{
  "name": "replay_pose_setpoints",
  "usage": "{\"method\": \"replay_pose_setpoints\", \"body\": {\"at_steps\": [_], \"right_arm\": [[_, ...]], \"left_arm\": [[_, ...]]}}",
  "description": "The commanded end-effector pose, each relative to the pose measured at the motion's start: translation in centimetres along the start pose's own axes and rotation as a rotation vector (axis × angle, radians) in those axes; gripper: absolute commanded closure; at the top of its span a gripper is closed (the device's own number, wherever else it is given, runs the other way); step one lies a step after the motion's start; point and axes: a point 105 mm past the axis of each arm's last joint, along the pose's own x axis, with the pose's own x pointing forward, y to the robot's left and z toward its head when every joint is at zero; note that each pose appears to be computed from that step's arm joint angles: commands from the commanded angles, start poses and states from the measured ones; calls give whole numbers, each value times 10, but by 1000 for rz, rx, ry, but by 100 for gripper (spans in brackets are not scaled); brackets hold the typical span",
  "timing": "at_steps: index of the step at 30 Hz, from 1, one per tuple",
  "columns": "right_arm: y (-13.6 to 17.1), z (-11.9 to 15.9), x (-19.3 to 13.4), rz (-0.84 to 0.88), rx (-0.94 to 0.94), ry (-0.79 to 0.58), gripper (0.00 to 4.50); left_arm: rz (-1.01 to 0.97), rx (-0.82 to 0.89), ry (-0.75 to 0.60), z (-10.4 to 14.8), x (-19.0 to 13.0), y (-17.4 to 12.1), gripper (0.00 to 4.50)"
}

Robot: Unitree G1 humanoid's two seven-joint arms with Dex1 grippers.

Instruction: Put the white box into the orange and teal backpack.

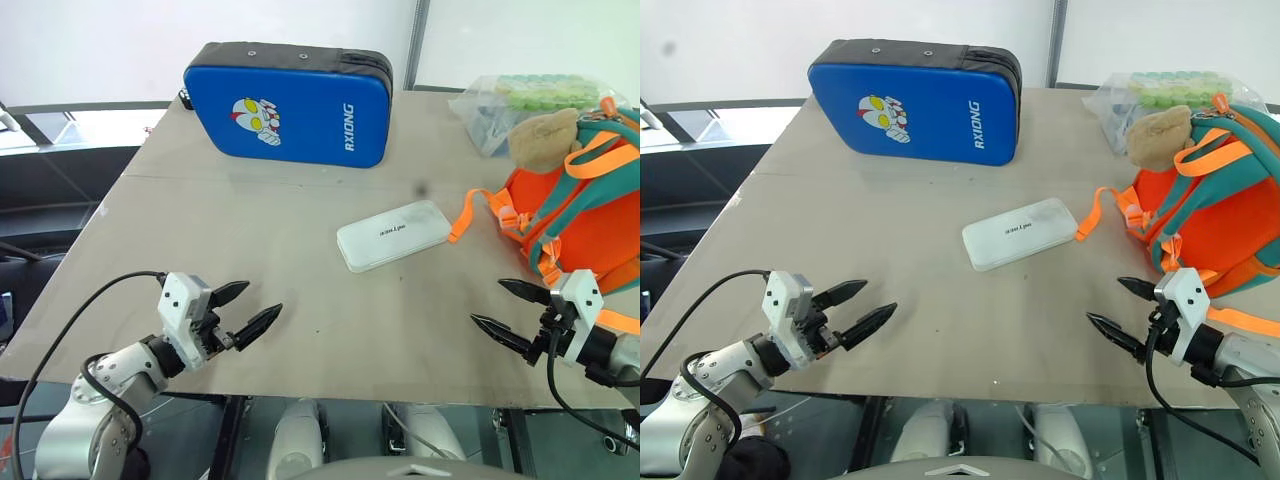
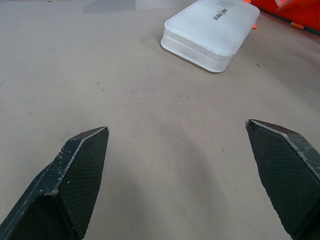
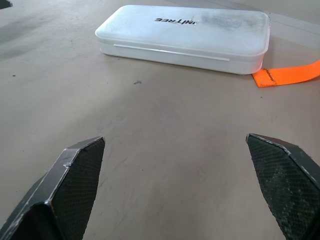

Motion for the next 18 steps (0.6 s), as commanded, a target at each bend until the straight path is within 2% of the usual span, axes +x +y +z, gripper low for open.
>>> {"method": "replay_pose_setpoints", "body": {"at_steps": [1,7,9,12,17,18], "right_arm": [[-7,15,-3,-22,-77,-41,4],[-15,24,18,-21,-126,-34,4],[-18,30,30,-23,-85,-45,54],[-25,40,49,-49,-92,-49,171],[-40,59,86,-107,-135,-60,416],[-46,63,92,-127,-156,-52,450]], "left_arm": [[-2,30,-39,12,1,-2,0],[5,35,-56,16,11,-5,0],[7,37,-79,21,14,-6,0],[56,5,-93,25,23,-4,82],[92,-43,-124,36,50,-17,327],[113,-64,-119,37,55,-18,382]]}}
